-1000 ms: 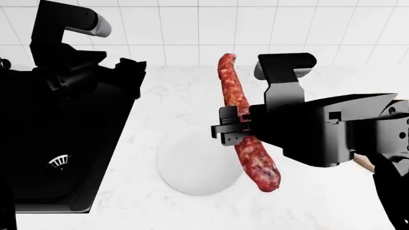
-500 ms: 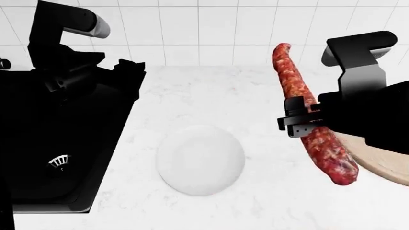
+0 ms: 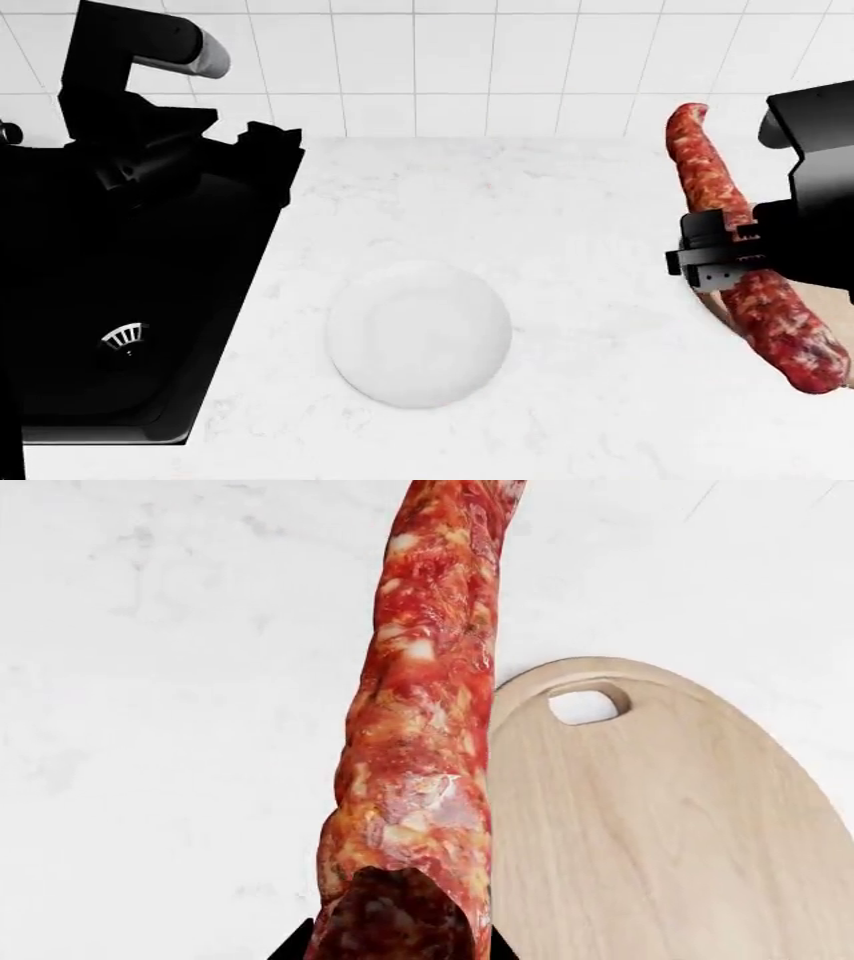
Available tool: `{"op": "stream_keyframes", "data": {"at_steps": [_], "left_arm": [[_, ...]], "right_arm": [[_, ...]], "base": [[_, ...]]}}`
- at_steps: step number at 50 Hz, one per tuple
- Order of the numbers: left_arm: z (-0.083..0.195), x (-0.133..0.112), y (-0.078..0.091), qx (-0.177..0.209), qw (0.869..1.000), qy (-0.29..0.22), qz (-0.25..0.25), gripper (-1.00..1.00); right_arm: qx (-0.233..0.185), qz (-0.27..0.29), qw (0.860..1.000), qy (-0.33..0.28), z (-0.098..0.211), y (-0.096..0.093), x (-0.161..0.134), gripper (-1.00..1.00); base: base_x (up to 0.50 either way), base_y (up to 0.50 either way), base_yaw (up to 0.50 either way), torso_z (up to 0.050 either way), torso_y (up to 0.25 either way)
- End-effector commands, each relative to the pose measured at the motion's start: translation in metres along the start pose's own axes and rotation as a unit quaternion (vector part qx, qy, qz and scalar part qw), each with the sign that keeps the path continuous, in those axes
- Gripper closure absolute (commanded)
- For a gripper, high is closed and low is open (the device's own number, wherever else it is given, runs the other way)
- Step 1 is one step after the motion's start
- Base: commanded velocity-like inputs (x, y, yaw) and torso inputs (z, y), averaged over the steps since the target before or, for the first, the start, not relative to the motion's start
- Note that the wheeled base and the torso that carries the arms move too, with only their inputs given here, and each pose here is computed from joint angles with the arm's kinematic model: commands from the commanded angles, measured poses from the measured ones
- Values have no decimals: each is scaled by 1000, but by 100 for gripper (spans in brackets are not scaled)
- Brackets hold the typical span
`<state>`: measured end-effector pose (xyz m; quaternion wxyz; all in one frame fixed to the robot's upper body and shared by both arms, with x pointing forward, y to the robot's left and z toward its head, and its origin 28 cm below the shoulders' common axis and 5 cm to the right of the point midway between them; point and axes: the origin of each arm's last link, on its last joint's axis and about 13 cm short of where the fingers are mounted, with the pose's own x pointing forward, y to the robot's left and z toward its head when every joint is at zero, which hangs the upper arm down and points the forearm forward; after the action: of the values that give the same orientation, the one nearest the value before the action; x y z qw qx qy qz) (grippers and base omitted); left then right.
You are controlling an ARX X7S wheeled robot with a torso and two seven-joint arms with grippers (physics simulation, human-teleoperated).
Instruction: Pick the salami from the plate and place it on the cutting board. Then pick the condiment bottle from the cabinet and place it next to the cutting board.
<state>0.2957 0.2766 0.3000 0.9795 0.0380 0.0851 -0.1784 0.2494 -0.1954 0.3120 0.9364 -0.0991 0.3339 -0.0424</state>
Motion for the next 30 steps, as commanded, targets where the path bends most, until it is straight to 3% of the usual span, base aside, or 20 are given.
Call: {"op": "stream_keyframes", "data": {"at_steps": [1,18,30], "left_arm": [[3,5,0,3,1000,-2,2,-100],[13,20,2,9,1000,-13,5,-100],[16,30,-2,11,1000,-7,7,-100]], "right_arm": [[0,-45,999,8,5,-18,11,100],[4,-84,996,30,16,-42,41,100],[5,-110,992,54,5,-59,59,100]], "base": [[0,0,0,0,0],[0,0,0,0,1],[0,0,0,0,1]]}}
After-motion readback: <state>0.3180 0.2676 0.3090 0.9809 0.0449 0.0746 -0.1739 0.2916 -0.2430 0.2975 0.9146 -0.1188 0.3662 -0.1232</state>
